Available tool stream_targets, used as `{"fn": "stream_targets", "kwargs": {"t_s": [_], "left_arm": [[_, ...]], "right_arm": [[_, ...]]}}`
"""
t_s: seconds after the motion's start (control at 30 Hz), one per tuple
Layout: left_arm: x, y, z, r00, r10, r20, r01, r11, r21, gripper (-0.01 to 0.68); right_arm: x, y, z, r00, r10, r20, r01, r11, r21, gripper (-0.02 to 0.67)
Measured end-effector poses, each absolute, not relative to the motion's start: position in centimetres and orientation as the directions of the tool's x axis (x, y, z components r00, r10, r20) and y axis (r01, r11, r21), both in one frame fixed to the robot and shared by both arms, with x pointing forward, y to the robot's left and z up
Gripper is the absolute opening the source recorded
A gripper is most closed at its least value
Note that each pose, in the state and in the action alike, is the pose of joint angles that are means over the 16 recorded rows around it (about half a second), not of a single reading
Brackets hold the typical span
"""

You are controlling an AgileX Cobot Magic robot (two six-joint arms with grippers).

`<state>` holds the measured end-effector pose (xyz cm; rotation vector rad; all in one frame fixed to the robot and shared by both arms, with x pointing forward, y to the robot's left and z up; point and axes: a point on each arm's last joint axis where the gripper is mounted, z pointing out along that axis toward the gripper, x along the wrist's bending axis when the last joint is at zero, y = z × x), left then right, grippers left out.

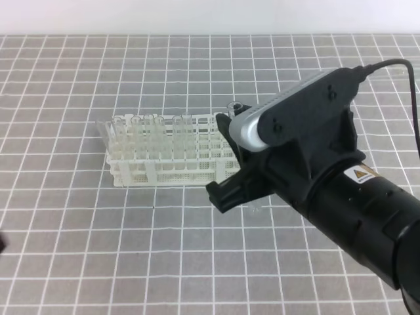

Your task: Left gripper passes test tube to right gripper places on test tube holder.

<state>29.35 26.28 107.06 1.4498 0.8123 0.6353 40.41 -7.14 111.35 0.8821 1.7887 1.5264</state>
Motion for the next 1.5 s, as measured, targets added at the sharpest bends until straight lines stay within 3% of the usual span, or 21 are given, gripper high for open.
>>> {"fn": "stream_targets", "kwargs": {"t_s": [0.3,0.7,1.5], "left_arm": [[27.7,27.5,102.9,0.616,0.78,-0.11,0.042,0.107,0.993,0.0],[28.4,26.7,97.2,0.618,0.779,-0.104,0.129,0.029,0.991,-0.001],[28.5,26.8,96.6,0.604,0.79,-0.103,0.172,-0.004,0.985,-0.001]], "right_arm": [[40.3,-7.0,111.2,-0.606,0.795,-0.025,0.107,0.113,0.988,0.101],[40.3,-7.1,111.2,-0.595,0.804,-0.02,0.11,0.106,0.988,0.101],[41.1,-7.9,110.8,-0.58,0.814,-0.032,0.066,0.086,0.994,0.101]]}}
